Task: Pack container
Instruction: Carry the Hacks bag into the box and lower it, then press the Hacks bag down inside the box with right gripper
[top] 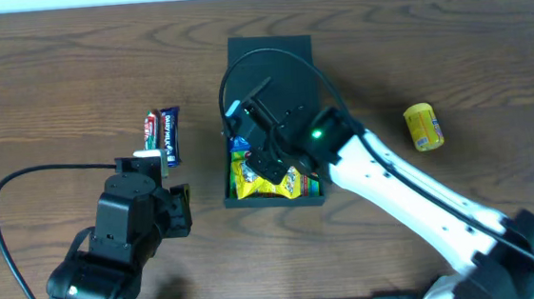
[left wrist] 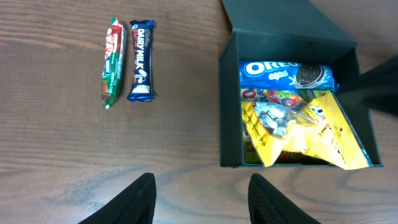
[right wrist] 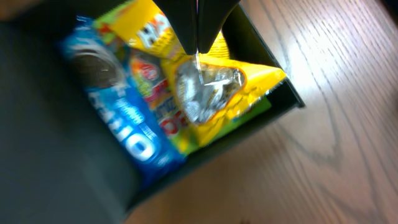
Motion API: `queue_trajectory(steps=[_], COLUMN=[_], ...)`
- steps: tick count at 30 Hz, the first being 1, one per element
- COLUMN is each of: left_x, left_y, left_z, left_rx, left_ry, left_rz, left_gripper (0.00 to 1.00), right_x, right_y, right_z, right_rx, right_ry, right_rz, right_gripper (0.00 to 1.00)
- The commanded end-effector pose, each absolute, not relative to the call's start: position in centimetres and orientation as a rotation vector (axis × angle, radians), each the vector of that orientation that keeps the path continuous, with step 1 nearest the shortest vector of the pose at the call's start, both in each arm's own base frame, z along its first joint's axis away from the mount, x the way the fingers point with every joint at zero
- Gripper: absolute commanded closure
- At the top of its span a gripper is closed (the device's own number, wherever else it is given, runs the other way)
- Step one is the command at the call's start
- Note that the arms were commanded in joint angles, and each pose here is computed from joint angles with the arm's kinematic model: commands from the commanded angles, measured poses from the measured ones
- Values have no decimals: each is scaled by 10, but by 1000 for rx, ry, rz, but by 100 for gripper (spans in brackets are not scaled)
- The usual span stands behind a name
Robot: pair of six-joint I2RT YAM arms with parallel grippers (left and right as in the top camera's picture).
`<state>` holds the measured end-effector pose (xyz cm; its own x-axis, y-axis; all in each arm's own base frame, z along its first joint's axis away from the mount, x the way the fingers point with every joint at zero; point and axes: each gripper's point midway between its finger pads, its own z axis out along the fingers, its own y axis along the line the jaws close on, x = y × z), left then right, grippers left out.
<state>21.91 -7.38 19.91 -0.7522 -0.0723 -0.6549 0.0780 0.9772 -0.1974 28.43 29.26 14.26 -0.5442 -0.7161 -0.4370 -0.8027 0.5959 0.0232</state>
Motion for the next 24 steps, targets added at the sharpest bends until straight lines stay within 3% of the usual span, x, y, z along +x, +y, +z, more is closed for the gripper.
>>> queue_trajectory(steps=[1,4,8,12,18,24], left_x=[221,221,221,221,221,220], left_y=[-70,-70,-70,-70,-70,-70], left_z=[204,204,205,204,204,204], left_rx=[-6,-5,-5,-5,-6,-6], left_ry=[2390,2390,2390,2390,2390,2393], left_rz=[-257,-257,-256,-257,-257,-256], left_gripper=[51,51,51,51,51,51], right_x=[275,274,265,269,273,287], right_y=[291,287,285,289,308,296], right_z=[88,35,6,21,115,74], right_rx=[-1231,-1228,-1253,-1243,-1275,-1223], right_ry=[2589,2722,2805,2771,2478,2592], right_rz=[358,332,339,352,532,507], right_gripper=[98,98,98,98,99,98])
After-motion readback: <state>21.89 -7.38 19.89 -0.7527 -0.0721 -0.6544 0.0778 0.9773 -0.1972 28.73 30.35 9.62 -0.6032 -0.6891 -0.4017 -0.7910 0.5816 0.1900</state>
